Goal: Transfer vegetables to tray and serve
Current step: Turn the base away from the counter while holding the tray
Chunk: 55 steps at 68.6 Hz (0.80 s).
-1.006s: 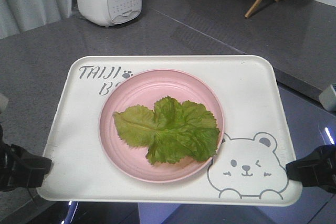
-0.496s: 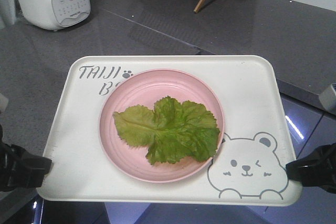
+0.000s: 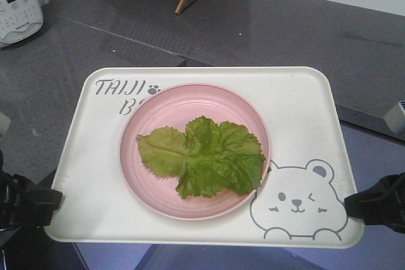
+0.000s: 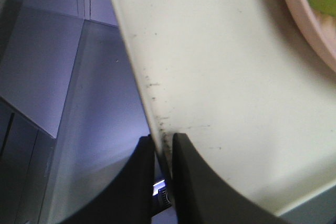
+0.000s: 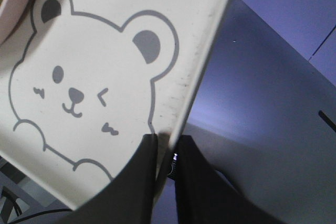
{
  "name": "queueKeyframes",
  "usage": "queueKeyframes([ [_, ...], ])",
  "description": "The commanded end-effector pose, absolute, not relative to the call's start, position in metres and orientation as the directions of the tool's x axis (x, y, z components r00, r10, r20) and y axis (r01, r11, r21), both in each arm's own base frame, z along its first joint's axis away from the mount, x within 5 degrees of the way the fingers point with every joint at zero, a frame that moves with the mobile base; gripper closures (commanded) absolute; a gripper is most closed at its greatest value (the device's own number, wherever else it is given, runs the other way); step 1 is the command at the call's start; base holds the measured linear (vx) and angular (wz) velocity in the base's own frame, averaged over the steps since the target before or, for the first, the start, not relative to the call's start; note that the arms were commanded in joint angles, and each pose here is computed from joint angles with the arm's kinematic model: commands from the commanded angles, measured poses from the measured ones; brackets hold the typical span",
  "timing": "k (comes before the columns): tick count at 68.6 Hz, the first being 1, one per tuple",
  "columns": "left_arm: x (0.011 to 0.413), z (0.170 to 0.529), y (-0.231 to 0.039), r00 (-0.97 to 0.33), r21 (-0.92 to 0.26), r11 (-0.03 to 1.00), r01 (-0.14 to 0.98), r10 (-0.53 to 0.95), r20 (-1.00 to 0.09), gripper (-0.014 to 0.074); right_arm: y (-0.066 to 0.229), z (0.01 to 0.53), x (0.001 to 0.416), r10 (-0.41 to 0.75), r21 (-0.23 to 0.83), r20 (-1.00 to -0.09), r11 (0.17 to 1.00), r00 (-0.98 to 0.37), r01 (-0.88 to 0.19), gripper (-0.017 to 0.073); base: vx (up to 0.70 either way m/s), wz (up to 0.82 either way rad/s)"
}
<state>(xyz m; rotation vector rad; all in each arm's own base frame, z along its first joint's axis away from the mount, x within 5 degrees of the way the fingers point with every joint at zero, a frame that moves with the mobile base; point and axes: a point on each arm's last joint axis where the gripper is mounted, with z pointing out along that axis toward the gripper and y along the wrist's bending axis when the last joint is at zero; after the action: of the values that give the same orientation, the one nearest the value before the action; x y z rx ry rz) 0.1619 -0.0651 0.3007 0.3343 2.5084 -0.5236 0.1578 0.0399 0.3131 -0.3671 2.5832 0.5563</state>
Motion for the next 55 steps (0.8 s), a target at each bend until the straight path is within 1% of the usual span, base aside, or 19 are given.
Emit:
queueKeyframes([
  [1,0.1645,0.3163,-0.0684,-0.759,-0.307,0.878,0.368,0.093,-0.644,0.0600,0.0460,0.3261,0.1552,-0.178,0.341,-0.549,0.844,-0.816,-0.414,0.0561,0.01,-0.35],
  [24,0.1645,0.3163,-0.0684,-0.759,-0.307,0.878,0.368,0.093,-0.644,0.0600,0.0460,0.3261,0.1552,-0.178,0.341,-0.549,0.844,-0.816,-0.414,0.0561,0.01,-0.32],
  [55,0.1645,0.3163,-0.0684,-0.759,-0.307,0.878,0.368,0.093,-0.644,0.0600,0.0461,0.3262,0.1552,-0.178,0.341,-0.550,0.844,-0.816,-0.414,0.0561,0.04,-0.24],
])
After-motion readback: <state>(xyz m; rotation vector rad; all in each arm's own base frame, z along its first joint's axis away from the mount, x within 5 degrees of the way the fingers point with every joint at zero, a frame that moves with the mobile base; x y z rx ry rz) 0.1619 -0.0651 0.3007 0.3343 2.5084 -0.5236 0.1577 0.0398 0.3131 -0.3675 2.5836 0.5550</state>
